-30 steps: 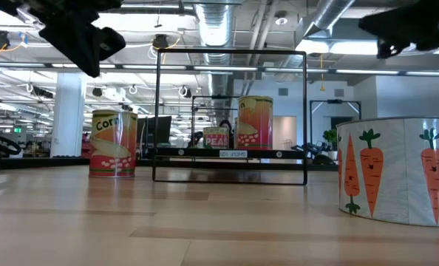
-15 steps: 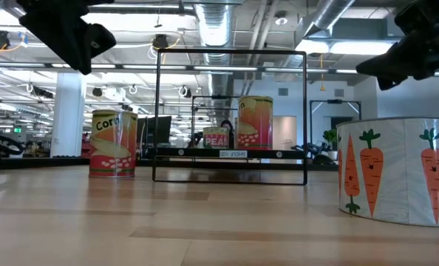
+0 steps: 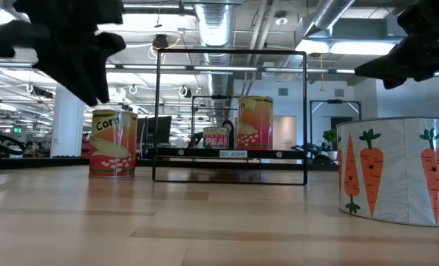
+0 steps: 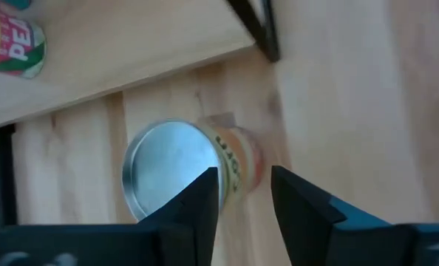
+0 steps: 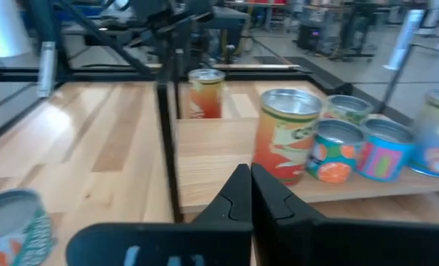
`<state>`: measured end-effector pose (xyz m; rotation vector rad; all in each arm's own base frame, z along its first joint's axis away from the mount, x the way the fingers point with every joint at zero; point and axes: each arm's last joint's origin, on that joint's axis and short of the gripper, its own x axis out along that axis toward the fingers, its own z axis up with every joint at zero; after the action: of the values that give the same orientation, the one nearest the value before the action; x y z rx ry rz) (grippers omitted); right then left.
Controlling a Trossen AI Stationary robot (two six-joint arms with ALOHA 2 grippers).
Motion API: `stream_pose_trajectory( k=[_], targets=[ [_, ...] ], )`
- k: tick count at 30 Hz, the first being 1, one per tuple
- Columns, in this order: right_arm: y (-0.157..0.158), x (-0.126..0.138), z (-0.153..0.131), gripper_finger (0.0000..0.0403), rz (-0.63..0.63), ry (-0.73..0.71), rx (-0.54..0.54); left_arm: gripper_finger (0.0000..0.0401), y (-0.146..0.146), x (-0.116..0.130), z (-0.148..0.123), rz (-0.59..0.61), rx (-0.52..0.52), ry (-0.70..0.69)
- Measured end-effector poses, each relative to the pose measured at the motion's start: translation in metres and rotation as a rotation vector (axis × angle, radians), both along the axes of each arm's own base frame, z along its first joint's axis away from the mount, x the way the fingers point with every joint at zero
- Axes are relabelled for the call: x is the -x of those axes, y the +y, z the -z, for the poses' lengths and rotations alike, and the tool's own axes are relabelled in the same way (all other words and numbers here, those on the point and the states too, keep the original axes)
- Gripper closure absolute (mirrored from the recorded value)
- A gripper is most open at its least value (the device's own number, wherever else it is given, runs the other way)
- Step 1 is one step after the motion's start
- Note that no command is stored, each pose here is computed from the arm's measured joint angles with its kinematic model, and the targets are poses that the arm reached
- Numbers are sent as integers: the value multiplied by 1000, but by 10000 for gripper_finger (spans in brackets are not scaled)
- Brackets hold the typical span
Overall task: Pick and place cans onto a shelf
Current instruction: Put the corn can on the shelf and align it with other corn cans
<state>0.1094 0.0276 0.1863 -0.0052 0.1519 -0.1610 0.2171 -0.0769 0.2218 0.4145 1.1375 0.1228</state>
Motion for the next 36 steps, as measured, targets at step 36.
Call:
stream_pose_trajectory(
  k=[36],
  targets=[
    [2,2,2,395,36,8,-28,401,61,-6,-73,-34,43,-356]
  ],
)
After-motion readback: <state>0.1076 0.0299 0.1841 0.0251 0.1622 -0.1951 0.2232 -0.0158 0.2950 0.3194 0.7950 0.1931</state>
